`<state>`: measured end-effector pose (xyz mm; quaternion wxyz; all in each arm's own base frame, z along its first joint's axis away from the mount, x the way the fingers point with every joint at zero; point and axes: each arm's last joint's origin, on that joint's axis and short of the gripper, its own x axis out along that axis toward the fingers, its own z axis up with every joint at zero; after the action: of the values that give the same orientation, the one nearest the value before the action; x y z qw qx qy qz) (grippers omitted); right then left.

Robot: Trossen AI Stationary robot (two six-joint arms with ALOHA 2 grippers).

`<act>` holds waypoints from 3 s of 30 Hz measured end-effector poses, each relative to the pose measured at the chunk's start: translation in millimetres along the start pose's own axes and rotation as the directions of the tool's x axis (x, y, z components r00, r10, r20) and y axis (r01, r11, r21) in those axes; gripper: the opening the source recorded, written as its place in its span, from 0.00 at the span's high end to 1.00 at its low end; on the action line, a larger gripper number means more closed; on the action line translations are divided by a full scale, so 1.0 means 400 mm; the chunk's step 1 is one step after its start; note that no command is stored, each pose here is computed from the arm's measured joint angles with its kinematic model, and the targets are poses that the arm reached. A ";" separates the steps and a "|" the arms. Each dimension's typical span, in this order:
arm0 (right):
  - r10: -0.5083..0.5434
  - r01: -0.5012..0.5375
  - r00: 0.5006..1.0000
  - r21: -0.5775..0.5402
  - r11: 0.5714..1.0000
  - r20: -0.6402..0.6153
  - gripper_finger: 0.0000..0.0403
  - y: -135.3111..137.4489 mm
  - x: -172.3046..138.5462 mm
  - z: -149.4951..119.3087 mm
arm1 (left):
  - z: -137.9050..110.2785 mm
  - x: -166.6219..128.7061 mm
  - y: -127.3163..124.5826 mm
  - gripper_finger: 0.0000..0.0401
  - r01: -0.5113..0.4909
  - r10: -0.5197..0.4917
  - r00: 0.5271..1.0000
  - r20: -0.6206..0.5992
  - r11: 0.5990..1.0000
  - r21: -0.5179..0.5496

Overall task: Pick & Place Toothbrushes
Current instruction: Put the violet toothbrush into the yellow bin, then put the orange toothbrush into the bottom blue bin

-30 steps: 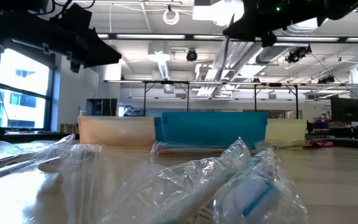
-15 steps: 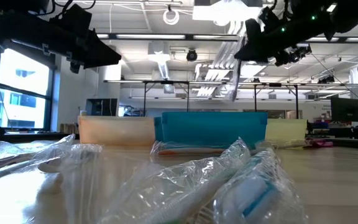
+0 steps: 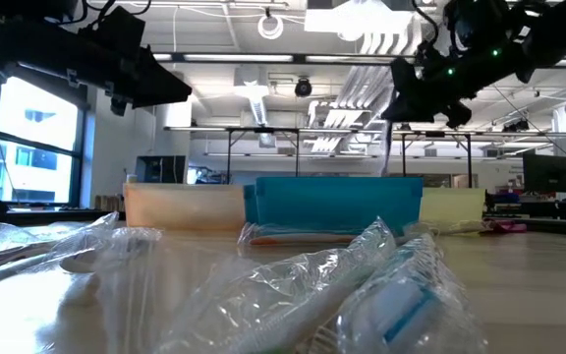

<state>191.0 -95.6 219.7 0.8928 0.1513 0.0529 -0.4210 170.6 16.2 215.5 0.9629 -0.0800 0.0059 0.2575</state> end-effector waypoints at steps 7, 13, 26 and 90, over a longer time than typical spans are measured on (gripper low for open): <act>-0.054 0.056 0.994 0.022 0.998 -0.096 0.89 -0.014 0.026 -0.038 | 0.000 0.000 0.000 0.72 0.000 0.000 1.000 0.000 1.000 -0.001; -0.038 0.049 0.983 0.056 0.997 -0.180 0.89 -0.012 0.052 -0.076 | 0.001 0.000 0.000 0.72 0.000 0.000 1.000 0.001 1.000 -0.006; -0.051 0.072 0.974 0.086 0.994 -0.219 0.89 -0.010 0.077 -0.107 | 0.001 0.000 0.000 0.72 0.000 0.000 1.000 0.001 1.000 -0.007; 0.026 -0.025 1.000 -0.076 0.997 0.007 0.55 0.011 -0.008 0.001 | 0.000 0.000 0.000 0.72 0.000 0.000 1.000 0.000 1.000 -0.007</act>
<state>192.2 -90.9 221.7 0.9035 0.1161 0.0636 -0.4077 170.7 16.2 215.6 0.9626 -0.0833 0.0050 0.2576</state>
